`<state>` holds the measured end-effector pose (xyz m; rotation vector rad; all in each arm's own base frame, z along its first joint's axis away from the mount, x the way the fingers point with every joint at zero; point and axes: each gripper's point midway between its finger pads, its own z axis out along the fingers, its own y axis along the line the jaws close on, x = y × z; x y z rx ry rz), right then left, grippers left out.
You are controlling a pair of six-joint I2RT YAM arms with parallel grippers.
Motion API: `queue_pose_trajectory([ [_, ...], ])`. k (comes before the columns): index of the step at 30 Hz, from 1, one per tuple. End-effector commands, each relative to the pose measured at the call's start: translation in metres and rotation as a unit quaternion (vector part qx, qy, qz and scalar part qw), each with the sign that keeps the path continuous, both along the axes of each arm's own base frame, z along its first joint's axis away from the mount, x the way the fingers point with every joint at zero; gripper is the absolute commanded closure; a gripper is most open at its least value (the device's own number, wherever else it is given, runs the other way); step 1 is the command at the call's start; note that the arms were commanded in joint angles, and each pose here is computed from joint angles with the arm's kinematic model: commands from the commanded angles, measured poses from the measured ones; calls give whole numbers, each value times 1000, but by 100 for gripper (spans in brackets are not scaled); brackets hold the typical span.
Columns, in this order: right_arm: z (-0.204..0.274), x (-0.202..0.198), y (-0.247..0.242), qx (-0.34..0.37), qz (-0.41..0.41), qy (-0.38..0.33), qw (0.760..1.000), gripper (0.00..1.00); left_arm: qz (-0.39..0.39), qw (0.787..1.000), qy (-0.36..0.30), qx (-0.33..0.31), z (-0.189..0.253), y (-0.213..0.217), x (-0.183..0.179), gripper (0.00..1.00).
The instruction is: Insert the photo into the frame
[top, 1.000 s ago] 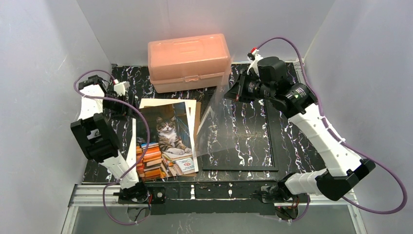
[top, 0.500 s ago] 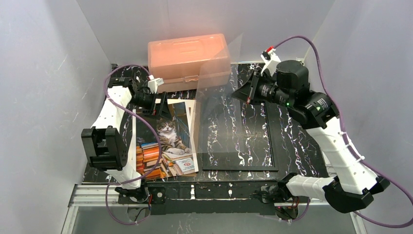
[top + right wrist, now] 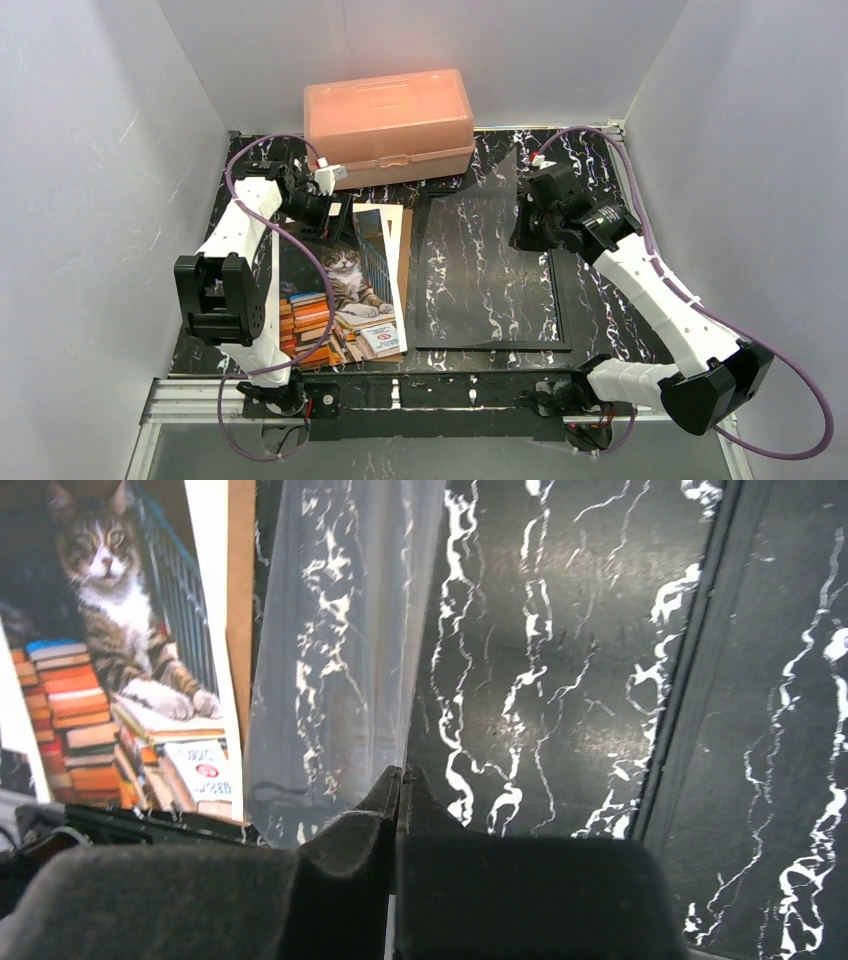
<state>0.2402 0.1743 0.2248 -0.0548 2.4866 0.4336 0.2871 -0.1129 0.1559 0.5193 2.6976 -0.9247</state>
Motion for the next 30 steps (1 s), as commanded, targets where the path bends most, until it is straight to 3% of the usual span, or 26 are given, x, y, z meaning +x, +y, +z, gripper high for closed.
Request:
queue_pose_trajectory([
  [1,12,22,-12,-27,-15,-57,998,99,-9,1000,9,5,-3,-6,-8,10],
  [14,-2,37,-31,-96,-23,-75,992,99,-62,997,29,29,-28,-47,-16,21],
  [30,-25,50,-29,-115,20,-75,990,99,-96,993,48,57,-76,-85,-19,42],
])
